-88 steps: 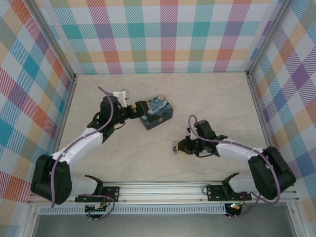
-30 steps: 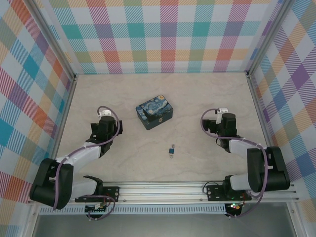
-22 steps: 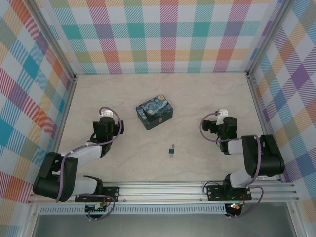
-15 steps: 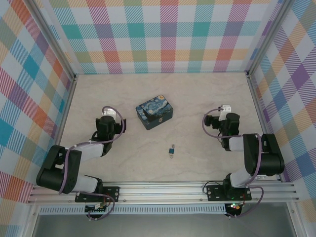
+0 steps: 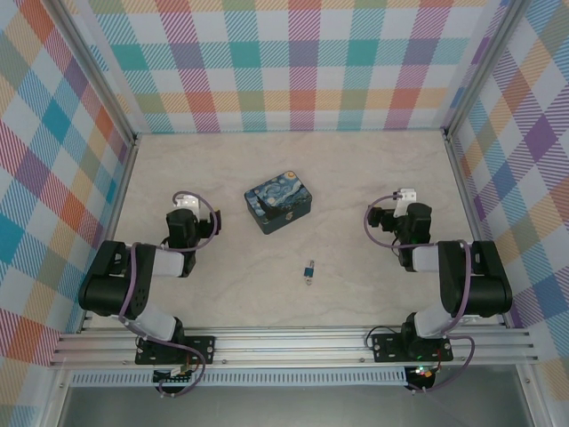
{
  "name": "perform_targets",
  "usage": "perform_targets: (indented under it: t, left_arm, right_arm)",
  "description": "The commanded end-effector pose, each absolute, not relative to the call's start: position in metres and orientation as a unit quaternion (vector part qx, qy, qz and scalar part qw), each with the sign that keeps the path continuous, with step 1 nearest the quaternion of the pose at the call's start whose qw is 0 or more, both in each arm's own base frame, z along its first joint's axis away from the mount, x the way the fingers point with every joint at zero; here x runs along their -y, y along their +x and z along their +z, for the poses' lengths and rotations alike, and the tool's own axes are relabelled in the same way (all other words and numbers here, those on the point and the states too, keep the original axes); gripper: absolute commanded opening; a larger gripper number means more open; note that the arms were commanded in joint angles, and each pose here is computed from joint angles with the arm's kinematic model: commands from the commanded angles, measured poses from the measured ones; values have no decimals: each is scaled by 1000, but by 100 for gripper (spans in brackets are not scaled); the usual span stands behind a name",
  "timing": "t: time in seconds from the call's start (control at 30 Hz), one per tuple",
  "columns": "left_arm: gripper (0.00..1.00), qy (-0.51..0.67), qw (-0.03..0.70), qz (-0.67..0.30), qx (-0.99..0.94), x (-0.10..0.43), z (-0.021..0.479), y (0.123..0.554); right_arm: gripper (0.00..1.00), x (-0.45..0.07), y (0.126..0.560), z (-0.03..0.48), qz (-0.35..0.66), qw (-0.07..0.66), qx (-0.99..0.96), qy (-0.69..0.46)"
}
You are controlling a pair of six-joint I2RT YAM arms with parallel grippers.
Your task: Unlock a padlock with a key
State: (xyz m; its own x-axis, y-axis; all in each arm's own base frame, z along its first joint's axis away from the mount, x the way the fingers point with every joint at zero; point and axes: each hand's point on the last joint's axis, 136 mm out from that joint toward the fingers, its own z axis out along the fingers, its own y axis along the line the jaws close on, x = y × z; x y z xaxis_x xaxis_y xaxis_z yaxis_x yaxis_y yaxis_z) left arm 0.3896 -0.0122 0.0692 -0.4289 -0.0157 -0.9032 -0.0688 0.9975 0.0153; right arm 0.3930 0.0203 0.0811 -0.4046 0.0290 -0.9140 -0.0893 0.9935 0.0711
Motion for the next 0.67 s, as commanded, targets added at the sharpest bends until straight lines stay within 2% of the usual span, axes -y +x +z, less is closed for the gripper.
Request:
perform_targets:
  t: [0.0,0.63]
  left_arm:
    - [100,-45,550,3,-834,8,80,398]
    - [100,-47,550,5,-834,8,80,397]
  right_arm:
    - [100,-22,398,92,63,559,-826,-17]
    - [100,-22,398,92,64,559,-826,-18]
